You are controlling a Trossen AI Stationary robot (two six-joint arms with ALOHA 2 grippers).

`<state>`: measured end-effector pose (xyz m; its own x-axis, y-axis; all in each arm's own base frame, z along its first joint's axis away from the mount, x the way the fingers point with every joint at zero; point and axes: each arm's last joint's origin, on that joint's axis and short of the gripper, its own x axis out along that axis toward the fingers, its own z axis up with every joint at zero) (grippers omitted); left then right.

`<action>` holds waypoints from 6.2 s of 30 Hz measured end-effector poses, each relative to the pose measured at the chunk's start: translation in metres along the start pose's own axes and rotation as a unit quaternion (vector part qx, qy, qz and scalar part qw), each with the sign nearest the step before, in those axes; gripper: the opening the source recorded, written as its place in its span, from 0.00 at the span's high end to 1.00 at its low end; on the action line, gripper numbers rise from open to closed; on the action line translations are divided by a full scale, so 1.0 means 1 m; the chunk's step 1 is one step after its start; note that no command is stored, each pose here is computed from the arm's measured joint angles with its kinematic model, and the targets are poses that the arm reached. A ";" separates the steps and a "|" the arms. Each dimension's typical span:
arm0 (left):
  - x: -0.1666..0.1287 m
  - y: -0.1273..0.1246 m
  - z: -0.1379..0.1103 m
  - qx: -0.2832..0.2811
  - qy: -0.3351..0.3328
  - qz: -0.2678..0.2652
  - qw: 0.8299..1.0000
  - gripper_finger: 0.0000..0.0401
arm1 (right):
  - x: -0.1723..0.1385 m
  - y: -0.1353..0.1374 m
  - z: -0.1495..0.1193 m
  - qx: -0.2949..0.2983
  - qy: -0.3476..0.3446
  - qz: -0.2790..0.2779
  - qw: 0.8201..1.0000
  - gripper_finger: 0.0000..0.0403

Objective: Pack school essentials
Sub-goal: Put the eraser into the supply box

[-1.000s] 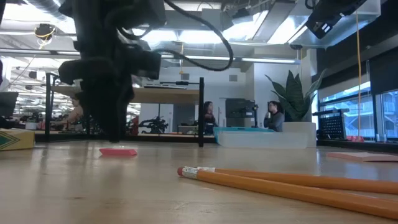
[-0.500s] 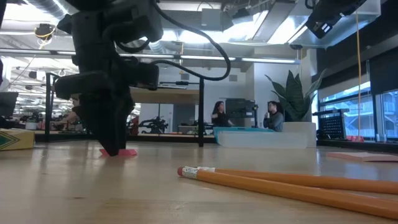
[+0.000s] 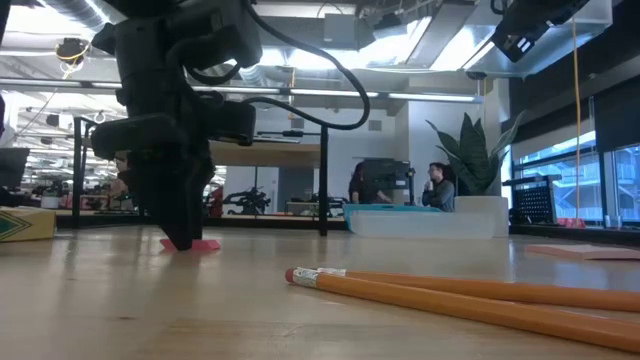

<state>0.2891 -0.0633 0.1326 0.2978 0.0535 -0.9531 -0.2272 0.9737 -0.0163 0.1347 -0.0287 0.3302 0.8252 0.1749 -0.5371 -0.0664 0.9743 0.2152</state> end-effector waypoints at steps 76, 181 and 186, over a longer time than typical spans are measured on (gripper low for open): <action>-0.010 0.006 0.026 -0.001 -0.018 -0.045 0.999 0.82 | 0.046 -0.026 -0.016 0.039 0.045 -0.096 0.994 0.93; -0.011 0.005 0.026 -0.003 -0.020 -0.046 0.999 0.82 | 0.200 0.038 -0.057 0.035 0.281 -0.002 0.959 0.93; -0.030 0.006 0.029 -0.005 -0.040 -0.056 0.998 0.82 | 0.192 0.042 -0.038 0.035 0.275 -0.009 0.961 0.93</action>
<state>0.3058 -0.0522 0.1696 0.3940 -0.0372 -0.9184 -0.1981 0.9723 -0.1243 0.2695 0.0513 0.2052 0.4026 0.2260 -0.8870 -0.0008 0.9691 0.2465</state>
